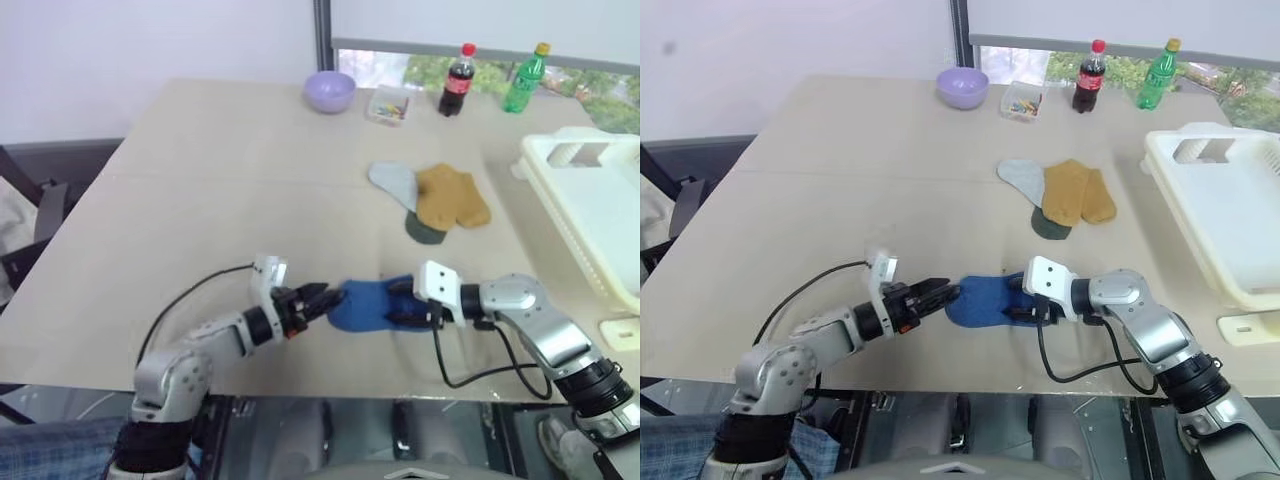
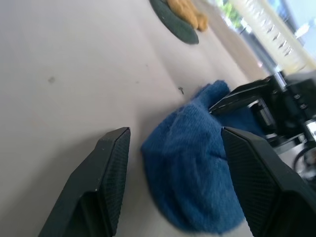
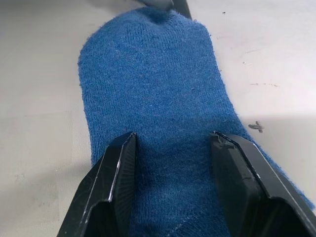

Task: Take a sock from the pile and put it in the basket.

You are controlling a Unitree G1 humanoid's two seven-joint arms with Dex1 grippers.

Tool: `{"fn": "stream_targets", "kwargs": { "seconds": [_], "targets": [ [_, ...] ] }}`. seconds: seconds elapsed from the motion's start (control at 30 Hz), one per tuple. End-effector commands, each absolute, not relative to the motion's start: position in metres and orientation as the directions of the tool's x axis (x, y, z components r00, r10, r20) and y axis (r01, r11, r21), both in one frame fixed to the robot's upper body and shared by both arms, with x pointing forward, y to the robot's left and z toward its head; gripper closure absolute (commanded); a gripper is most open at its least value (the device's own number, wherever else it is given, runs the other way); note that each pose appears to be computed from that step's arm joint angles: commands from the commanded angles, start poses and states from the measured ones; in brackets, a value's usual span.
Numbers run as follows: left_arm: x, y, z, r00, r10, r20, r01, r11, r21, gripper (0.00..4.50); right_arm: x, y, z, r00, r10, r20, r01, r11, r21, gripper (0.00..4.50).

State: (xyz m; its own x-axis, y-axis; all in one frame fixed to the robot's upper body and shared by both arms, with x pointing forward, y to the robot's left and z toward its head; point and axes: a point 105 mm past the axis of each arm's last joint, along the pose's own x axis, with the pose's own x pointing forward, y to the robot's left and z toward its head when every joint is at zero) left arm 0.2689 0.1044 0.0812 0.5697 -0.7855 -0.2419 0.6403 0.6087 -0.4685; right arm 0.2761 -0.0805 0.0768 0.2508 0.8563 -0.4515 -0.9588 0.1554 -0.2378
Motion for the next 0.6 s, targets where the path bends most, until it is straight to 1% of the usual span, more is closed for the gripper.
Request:
{"fn": "stream_targets", "kwargs": {
  "seconds": [0.03,0.1,0.2,0.3,0.47,0.6],
  "targets": [
    [0.252,0.083,0.063,0.419,-0.852,-0.313,0.659,0.523,-0.54,1.37,0.271,-0.086,0.057,0.251,0.821,-0.513,-0.965,0.172,-0.197,2.07],
    [0.245,0.078,0.065,0.355,-0.886,-0.3,0.672,0.465,-0.576,1.37,0.27,-0.086,0.057,0.252,0.821,-0.513,-0.965,0.174,-0.197,2.07],
    [0.231,0.073,0.066,0.221,-0.927,-0.303,0.693,0.368,-0.62,1.37,0.269,-0.084,0.057,0.261,0.821,-0.508,-0.963,0.183,-0.2,2.07],
    [0.225,0.069,0.066,0.156,-0.942,-0.297,0.693,0.319,-0.646,1.37,0.269,-0.082,0.058,0.269,0.823,-0.5,-0.96,0.192,-0.202,2.07],
    [0.247,0.065,0.081,0.222,-0.957,-0.185,0.669,0.288,-0.685,1.37,0.267,-0.083,0.056,0.273,0.819,-0.505,-0.959,0.194,-0.205,2.07],
    [0.257,0.064,0.088,0.262,-0.954,-0.144,0.678,0.288,-0.676,1.37,0.268,-0.083,0.057,0.282,0.817,-0.503,-0.957,0.201,-0.21,2.07]
  ]
}}
